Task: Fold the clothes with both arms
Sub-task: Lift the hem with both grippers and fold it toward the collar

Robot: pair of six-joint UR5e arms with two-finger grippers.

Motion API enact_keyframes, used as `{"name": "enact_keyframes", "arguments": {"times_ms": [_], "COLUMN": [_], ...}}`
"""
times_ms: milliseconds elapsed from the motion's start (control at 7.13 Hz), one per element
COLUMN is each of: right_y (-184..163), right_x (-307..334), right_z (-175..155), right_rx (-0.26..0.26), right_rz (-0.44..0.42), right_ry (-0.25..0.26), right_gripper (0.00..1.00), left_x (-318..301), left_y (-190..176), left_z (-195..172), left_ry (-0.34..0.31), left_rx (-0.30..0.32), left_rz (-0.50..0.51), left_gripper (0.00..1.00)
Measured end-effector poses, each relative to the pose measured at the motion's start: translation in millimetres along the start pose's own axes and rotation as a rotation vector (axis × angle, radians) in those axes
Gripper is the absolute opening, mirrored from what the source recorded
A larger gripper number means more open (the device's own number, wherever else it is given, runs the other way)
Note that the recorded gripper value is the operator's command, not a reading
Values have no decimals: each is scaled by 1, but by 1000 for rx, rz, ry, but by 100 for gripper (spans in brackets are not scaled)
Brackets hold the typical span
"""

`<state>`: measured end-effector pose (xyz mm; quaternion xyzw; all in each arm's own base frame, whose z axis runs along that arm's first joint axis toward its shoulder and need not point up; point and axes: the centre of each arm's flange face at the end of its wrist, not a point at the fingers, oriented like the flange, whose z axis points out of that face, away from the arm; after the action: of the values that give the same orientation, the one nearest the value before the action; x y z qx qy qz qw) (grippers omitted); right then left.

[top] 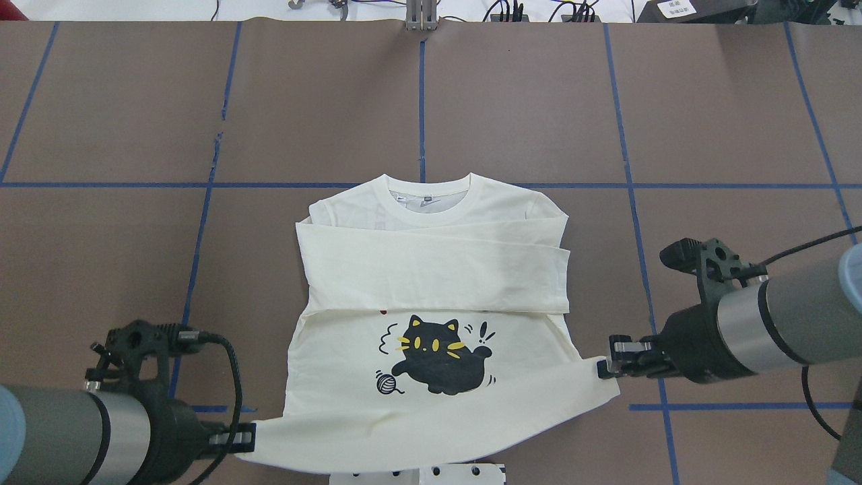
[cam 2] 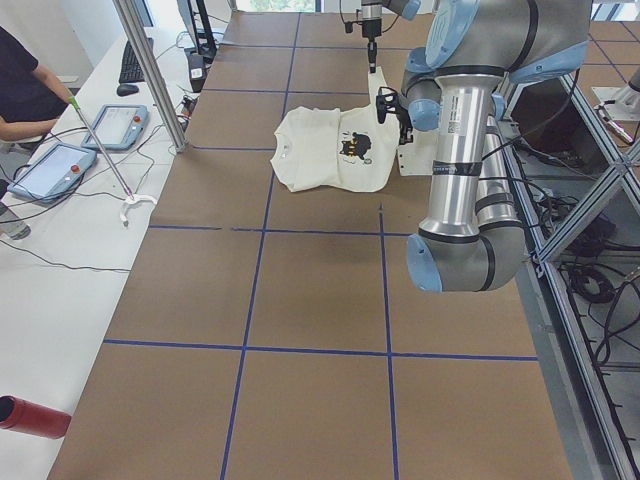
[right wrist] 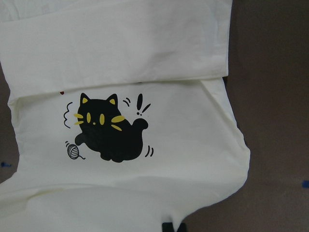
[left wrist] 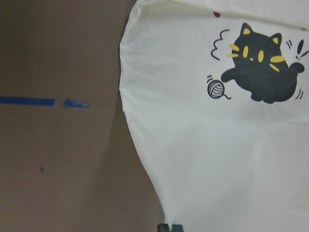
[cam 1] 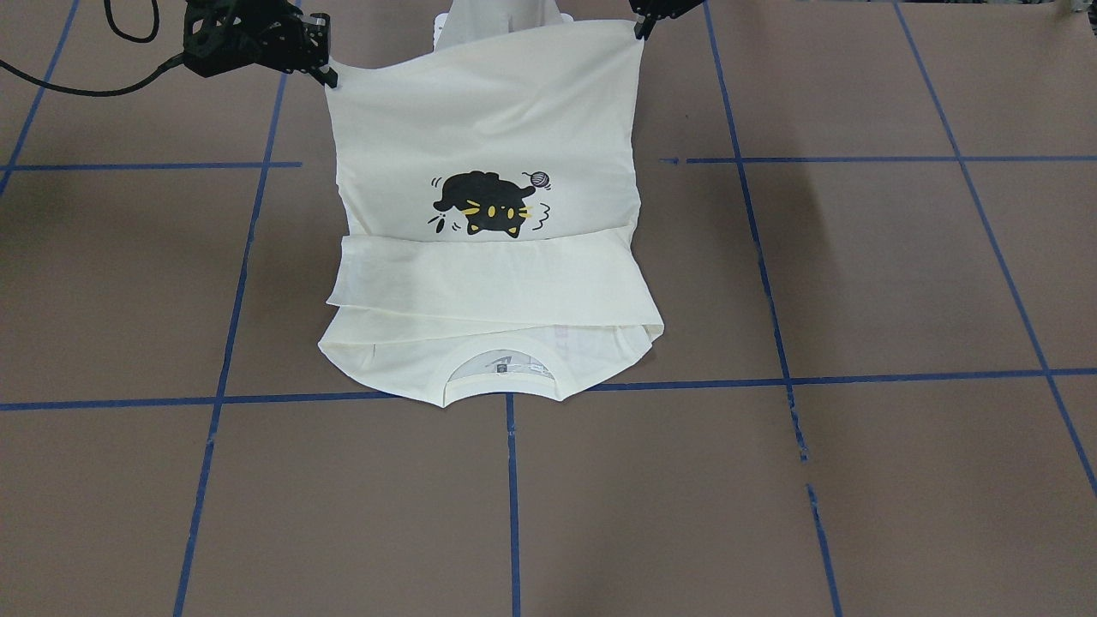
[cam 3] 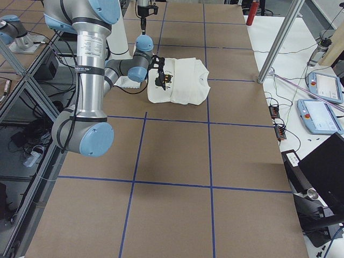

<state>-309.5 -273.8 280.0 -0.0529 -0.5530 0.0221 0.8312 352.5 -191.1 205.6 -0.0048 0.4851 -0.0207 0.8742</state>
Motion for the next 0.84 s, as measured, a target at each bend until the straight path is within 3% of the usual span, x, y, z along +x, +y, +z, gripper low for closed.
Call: {"name": "enact_keyframes", "arguments": {"times_ms": [421, 841], "right_y": [-81, -137], "right_x": [18, 15], "right_z": [-8, 2], "right_rx": [95, 150], "right_rz": [-18, 6], "right_ry": [20, 37], "right_gripper": [0, 0], "left_x": [-9, -2], "left_y": [-59, -134], "left_z": [13, 27], "left_ry": [-53, -86], "left_rx": [79, 167], "left_rz": [12, -60], "left_gripper": [0, 0]}}
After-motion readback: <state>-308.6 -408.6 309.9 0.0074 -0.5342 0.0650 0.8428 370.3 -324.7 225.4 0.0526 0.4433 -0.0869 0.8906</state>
